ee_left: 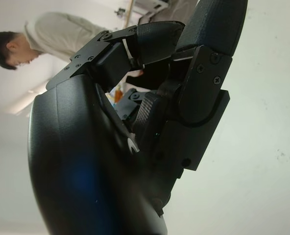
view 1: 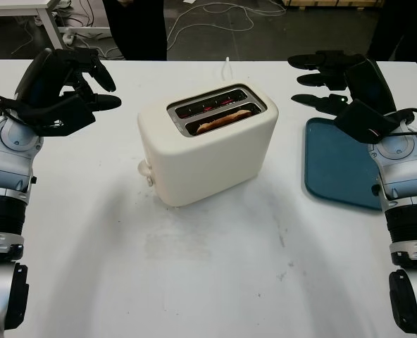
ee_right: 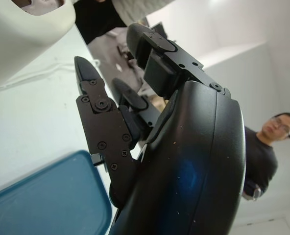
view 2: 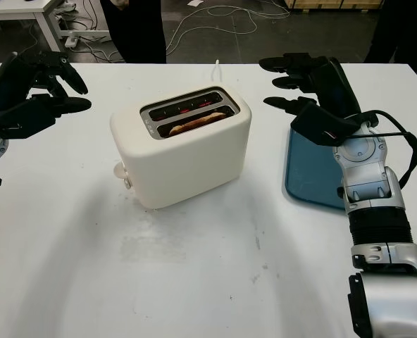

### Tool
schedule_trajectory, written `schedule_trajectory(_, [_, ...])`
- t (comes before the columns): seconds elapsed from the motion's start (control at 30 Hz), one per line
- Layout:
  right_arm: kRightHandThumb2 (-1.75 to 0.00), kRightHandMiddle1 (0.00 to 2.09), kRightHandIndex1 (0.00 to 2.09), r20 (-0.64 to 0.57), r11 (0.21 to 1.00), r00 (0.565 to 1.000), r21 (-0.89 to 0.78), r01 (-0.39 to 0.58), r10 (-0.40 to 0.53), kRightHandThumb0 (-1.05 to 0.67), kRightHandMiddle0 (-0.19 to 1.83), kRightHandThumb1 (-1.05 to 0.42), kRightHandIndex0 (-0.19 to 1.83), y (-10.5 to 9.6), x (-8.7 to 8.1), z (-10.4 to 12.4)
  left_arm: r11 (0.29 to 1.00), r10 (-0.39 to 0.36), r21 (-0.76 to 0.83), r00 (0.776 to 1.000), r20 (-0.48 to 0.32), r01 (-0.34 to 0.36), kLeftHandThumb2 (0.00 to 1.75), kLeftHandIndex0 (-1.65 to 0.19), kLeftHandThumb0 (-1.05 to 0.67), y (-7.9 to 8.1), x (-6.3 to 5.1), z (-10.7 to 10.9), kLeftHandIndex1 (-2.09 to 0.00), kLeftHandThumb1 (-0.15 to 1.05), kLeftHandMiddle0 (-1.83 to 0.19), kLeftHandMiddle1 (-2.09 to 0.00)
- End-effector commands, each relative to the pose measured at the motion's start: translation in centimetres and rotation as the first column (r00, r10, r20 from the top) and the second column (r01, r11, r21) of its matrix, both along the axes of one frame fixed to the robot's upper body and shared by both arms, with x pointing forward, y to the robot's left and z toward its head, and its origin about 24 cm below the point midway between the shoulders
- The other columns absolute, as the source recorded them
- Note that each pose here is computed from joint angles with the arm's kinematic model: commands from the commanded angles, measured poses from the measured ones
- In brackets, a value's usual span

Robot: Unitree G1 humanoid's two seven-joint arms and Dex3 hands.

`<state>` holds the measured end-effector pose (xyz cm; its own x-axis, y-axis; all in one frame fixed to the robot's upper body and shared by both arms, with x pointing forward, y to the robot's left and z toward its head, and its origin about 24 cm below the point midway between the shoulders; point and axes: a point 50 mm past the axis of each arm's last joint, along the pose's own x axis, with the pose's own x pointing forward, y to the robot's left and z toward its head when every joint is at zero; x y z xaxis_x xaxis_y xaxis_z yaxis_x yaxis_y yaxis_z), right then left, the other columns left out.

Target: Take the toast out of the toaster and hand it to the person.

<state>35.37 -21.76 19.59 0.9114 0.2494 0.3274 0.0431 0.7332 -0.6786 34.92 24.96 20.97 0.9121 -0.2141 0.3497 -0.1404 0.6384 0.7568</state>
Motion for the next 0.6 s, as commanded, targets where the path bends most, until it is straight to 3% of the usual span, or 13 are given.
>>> schedule_trajectory(0.0, [0.00, 0.00, 0.00, -0.014, 1.000, 1.000, 0.022, -0.004, 0.004, -0.19, 0.77, -0.84, 0.88, -0.01, -0.14, -0.43, 1.000, 0.008, -0.008, 1.000, 0.008, -0.008, 0.00, -0.81, -1.05, 0.36, -0.15, -0.03, -1.23, 0.88, -0.96, -1.20])
schedule_trajectory(0.57, [0.00, 0.01, 0.01, -0.005, 1.000, 1.000, 0.006, -0.001, 0.001, -0.19, 0.79, -0.82, 0.90, 0.02, -0.13, -0.50, 1.000, 0.004, -0.004, 1.000, 0.006, -0.004, 0.01, -0.82, -1.05, 0.31, -0.15, 0.05, -1.22, 0.88, -0.96, -1.20])
